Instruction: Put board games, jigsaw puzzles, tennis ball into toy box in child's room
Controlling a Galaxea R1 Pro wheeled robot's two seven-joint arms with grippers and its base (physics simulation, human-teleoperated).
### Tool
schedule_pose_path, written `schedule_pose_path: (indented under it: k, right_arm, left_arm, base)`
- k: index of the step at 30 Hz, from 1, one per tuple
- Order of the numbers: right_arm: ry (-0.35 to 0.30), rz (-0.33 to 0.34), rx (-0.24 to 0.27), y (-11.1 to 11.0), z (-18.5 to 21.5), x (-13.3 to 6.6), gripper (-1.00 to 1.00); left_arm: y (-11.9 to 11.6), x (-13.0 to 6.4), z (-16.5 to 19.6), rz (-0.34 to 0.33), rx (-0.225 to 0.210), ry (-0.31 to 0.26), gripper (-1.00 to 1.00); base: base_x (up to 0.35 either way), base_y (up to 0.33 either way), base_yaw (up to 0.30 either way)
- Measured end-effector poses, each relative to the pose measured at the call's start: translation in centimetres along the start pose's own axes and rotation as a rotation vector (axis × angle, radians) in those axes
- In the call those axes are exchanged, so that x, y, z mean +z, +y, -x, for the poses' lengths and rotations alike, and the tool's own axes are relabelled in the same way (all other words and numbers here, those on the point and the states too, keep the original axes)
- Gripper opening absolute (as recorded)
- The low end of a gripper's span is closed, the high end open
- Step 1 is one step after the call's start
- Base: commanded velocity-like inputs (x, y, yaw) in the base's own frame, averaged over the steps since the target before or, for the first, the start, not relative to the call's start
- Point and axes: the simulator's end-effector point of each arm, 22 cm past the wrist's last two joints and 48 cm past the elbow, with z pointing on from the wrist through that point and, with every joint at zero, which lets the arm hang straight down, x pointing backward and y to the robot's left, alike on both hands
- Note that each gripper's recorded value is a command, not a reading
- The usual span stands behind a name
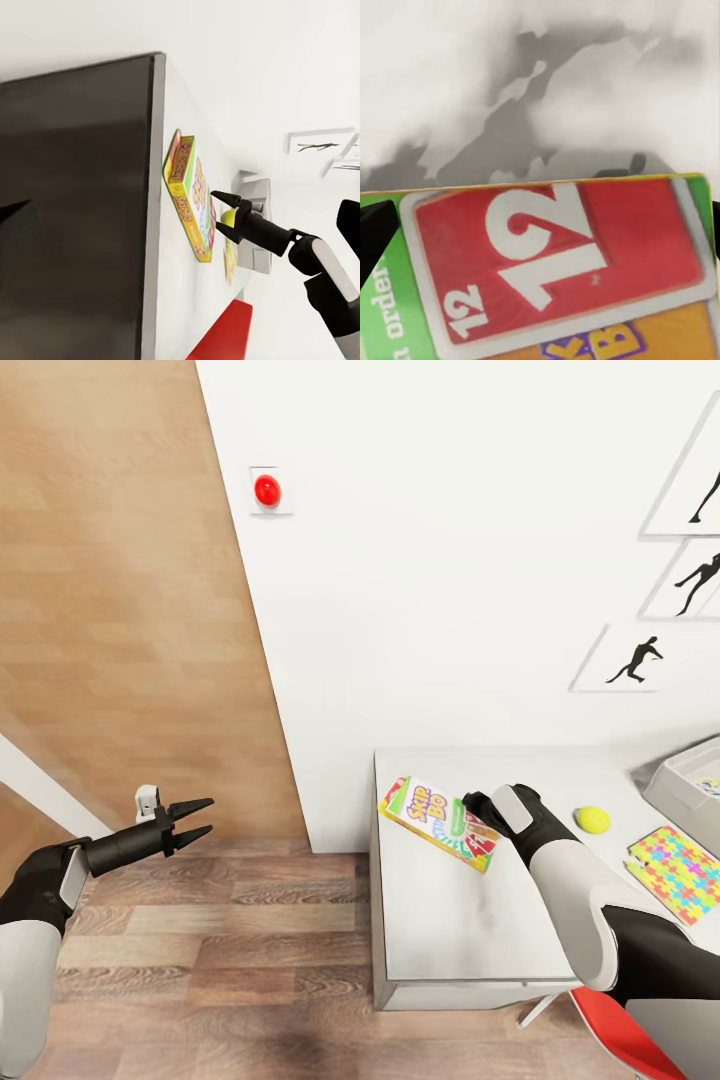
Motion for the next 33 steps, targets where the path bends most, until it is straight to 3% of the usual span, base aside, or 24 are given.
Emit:
schedule_pose_path:
  k: [16,33]
  right_arm:
    - [0.000,0.003,0.002,0.06,-0.01,0.01,1.00]
    - [0.002,0.006,0.002,0.18,-0.06,0.00,1.00]
  left_arm:
    - [0.01,0.00,0.01,0.000,0.000,0.000,1.00]
    - [-0.01,0.05,-0.03,-0.001,0.000,0.000,1.00]
  base:
    - [-0.015,0.002,0.000]
    - [-0.001,0.093,0.000]
